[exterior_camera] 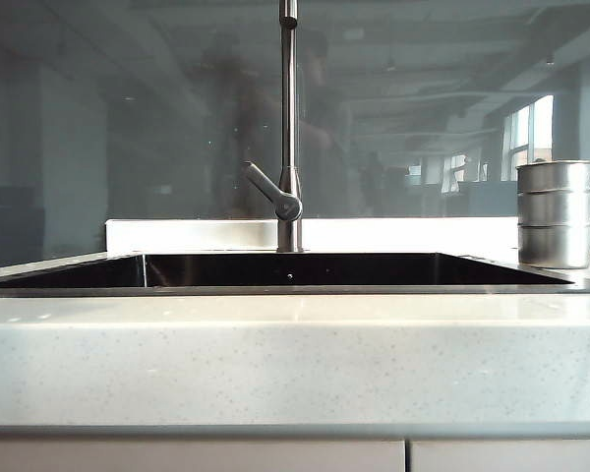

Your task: Pick up the mug next to the sink, go to the faucet to get some water, pour the water into the sink, and finally put the mug back to its place.

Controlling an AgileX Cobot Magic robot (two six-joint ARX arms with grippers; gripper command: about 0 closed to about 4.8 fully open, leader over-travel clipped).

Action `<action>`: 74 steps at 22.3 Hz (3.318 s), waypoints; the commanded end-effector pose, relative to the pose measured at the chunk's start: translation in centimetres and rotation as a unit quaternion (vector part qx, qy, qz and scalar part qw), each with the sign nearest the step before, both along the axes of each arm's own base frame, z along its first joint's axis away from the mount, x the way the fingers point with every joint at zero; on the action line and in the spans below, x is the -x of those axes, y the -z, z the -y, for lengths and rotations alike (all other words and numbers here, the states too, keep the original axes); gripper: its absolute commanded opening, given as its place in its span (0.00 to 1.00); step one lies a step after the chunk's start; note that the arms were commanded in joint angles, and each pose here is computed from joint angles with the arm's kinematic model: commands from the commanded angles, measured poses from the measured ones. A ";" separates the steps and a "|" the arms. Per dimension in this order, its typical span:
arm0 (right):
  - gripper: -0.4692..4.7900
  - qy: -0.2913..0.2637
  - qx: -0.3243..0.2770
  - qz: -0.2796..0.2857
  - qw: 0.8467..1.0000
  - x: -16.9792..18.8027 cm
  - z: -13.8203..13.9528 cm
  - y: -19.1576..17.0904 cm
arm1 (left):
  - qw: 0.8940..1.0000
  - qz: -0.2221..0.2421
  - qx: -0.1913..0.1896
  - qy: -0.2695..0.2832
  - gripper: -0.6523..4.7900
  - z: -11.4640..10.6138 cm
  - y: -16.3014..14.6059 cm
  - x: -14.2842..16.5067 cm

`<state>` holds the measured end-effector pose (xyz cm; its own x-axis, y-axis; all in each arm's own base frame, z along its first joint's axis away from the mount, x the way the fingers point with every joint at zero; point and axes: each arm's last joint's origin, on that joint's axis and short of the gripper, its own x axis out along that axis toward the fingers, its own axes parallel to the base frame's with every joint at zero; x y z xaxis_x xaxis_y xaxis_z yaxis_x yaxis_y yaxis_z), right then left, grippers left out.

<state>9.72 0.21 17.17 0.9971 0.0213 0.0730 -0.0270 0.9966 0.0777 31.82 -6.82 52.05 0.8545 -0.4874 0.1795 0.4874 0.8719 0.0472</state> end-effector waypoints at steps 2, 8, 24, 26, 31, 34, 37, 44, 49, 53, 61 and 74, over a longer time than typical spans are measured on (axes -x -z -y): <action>0.08 0.000 0.001 0.007 1.000 0.0 0.0 -0.1 | 0.981 -0.029 0.013 -0.194 0.11 -2.6 -3.0 8.1; 0.08 0.000 0.001 0.007 1.000 0.0 0.0 -0.1 | 0.962 -0.096 -0.017 -0.254 0.11 -5.0 -2.2 16.3; 0.08 0.000 0.001 0.006 1.000 0.0 0.0 0.0 | 0.953 -0.016 0.039 -0.301 0.11 -8.0 20.7 21.0; 0.08 0.000 0.001 0.006 1.000 0.0 0.0 0.0 | 0.953 0.004 0.044 -0.300 0.11 -8.0 23.7 21.5; 0.08 0.000 0.001 0.006 1.000 0.0 0.0 0.0 | 0.953 0.016 0.048 -0.299 0.11 -7.8 28.8 22.5; 0.08 0.000 0.001 0.006 1.000 0.0 0.0 0.0 | 0.955 0.025 0.045 -0.291 0.11 -7.7 30.7 22.9; 0.08 0.000 0.001 0.004 1.000 0.0 0.0 0.0 | 0.957 0.016 0.043 -0.285 0.11 -7.7 32.1 22.7; 0.08 0.000 0.001 0.002 1.000 0.0 0.0 0.0 | 0.966 -0.018 0.035 -0.256 0.11 -7.1 33.9 22.2; 0.08 0.000 0.001 0.002 1.000 0.0 0.0 0.0 | 0.968 -0.014 0.022 -0.250 0.11 -6.9 33.9 22.2; 0.08 0.000 0.001 0.002 1.000 0.0 0.0 0.0 | 0.969 -0.014 0.014 -0.247 0.11 -6.9 33.9 22.2; 0.08 0.000 0.001 0.002 1.000 0.0 0.0 0.0 | 0.970 -0.017 0.016 -0.241 0.11 -6.7 33.9 22.2; 0.08 0.000 0.001 0.002 1.000 0.0 0.0 0.0 | 0.970 -0.017 0.016 -0.241 0.11 -6.7 33.9 22.2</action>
